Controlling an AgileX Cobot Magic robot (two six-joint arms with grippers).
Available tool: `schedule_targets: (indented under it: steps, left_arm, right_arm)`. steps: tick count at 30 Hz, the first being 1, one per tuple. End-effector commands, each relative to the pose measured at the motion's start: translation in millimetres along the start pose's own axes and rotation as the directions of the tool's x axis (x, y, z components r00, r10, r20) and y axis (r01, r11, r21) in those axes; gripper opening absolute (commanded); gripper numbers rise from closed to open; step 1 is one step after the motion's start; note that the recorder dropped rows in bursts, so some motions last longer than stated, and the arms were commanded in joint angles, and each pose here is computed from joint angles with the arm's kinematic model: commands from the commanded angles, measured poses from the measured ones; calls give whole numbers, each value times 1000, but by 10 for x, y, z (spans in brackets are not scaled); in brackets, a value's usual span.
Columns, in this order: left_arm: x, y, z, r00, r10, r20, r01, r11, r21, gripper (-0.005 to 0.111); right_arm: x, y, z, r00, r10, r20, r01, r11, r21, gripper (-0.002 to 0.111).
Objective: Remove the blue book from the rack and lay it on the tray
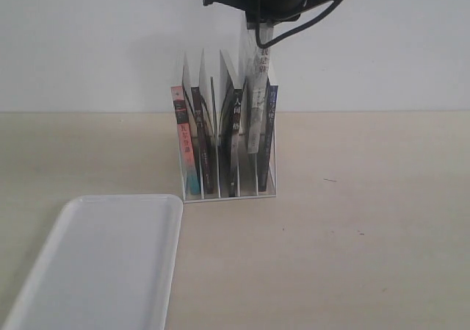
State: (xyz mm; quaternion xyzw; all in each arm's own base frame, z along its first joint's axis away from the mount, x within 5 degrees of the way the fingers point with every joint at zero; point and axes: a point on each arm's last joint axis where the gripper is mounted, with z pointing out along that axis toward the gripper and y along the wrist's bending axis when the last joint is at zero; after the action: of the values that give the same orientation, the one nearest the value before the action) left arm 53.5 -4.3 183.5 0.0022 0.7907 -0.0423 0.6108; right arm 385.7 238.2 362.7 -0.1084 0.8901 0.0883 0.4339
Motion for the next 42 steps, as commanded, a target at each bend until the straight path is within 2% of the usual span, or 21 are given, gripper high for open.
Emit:
schedule_targets:
  steps: [1, 8, 17, 20, 26, 42]
  left_arm:
    - [6, 3, 1, 1000, -8, 4, 8, 1000, -4, 6]
    - [6, 3, 1, 1000, -8, 4, 8, 1000, -4, 6]
    - [6, 3, 1, 1000, -8, 4, 8, 1000, -4, 6]
    - [6, 3, 1, 1000, -8, 4, 8, 1000, -4, 6]
    - [6, 3, 1, 1000, -8, 4, 8, 1000, -4, 6]
    - [6, 3, 1, 1000, -8, 4, 8, 1000, -4, 6]
  right_arm:
    - [-114, -28, -120, 998, -3, 69, 4, 1000, -7, 0]
    - [-1, -1, 103, 1000, 15, 19, -15, 1000, -2, 0]
    - [171, 41, 361, 999, 22, 24, -21, 999, -34, 0]
    - [232, 46, 440, 1000, 21, 10, -21, 999, -33, 5]
    - [334, 65, 594, 1000, 15, -27, -15, 1000, -25, 24]
    - [348, 70, 586, 998, 35, -46, -36, 999, -30, 26]
